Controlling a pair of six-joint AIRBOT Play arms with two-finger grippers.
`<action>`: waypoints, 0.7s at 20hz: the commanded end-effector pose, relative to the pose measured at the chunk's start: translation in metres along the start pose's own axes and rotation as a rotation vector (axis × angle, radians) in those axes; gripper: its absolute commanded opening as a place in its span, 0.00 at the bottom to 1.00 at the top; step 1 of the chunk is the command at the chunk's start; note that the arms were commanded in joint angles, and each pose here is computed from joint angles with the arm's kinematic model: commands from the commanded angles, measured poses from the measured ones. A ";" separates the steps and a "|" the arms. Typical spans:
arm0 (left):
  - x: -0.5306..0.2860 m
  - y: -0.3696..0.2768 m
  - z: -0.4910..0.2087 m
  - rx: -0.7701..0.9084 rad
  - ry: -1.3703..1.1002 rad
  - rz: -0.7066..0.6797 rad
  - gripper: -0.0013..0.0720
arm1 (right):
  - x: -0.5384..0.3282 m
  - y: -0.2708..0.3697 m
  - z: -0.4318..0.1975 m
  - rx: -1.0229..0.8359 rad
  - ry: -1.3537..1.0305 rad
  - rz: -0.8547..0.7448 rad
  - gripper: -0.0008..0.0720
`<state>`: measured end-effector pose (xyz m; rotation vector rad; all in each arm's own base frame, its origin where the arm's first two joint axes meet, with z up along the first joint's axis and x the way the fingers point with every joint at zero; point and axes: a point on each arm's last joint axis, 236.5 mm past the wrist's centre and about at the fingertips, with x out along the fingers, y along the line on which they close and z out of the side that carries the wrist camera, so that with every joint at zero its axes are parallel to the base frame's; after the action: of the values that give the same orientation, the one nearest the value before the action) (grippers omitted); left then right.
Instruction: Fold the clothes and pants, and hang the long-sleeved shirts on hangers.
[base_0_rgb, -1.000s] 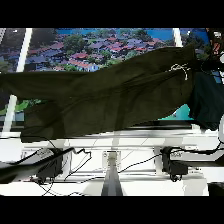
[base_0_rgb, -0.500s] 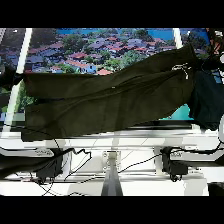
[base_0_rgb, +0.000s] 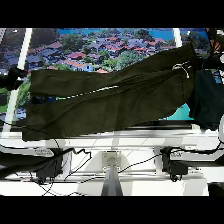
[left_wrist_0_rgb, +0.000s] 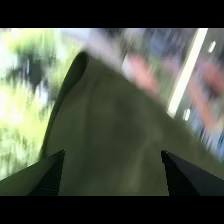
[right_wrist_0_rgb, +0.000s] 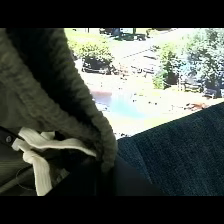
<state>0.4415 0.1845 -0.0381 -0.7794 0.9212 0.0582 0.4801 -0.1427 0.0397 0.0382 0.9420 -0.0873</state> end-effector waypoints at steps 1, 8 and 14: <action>-0.015 0.037 -0.055 0.017 0.239 0.110 0.96 | 0.000 0.002 0.001 0.007 -0.002 0.007 0.06; 0.012 0.040 -0.043 0.044 0.181 0.141 0.79 | 0.000 0.002 0.001 0.007 -0.003 0.007 0.06; 0.033 0.016 -0.019 0.063 0.071 0.121 0.64 | 0.000 0.002 0.001 0.007 -0.002 0.007 0.06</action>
<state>0.4288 0.1786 -0.0802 -0.6766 1.0729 0.1002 0.4808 -0.1413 0.0401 0.0470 0.9384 -0.0845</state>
